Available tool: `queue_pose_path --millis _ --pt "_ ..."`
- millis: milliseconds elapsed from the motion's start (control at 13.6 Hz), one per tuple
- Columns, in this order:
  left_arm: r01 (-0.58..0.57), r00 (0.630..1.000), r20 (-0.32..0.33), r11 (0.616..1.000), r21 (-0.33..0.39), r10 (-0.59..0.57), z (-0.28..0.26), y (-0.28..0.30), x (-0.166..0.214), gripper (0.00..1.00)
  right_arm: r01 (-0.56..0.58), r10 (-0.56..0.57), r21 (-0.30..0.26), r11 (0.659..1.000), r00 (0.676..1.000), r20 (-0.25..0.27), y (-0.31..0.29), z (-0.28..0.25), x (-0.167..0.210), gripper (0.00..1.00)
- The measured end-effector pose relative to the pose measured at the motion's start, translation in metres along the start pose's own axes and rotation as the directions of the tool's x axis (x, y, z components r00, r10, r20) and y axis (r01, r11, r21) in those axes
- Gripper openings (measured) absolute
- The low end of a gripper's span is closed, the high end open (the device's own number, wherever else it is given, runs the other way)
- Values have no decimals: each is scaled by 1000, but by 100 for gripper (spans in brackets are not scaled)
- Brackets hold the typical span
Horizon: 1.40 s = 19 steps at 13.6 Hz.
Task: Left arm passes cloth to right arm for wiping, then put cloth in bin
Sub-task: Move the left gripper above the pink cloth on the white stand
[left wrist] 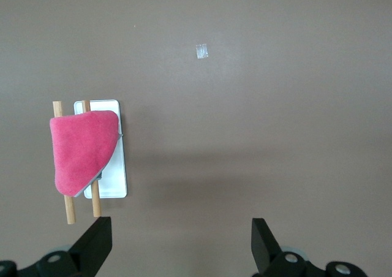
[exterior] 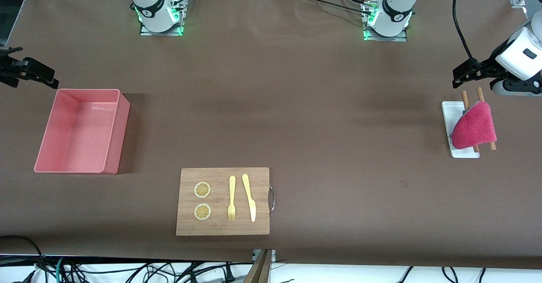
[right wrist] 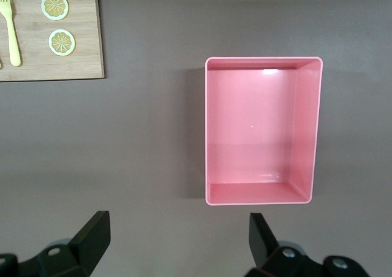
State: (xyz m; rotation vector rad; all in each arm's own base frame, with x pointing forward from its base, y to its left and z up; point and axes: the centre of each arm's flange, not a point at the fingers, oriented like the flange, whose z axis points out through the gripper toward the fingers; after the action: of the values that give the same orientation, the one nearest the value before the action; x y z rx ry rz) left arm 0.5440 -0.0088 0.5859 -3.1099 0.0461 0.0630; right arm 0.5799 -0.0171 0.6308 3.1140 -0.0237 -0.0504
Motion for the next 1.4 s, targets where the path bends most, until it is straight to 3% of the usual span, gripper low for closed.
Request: queue_pose_path --millis 1397 --pt "-59 998 11 998 -12 59 1 35 1 100 0 0 0 1000 1000 0 0 0 0 100"
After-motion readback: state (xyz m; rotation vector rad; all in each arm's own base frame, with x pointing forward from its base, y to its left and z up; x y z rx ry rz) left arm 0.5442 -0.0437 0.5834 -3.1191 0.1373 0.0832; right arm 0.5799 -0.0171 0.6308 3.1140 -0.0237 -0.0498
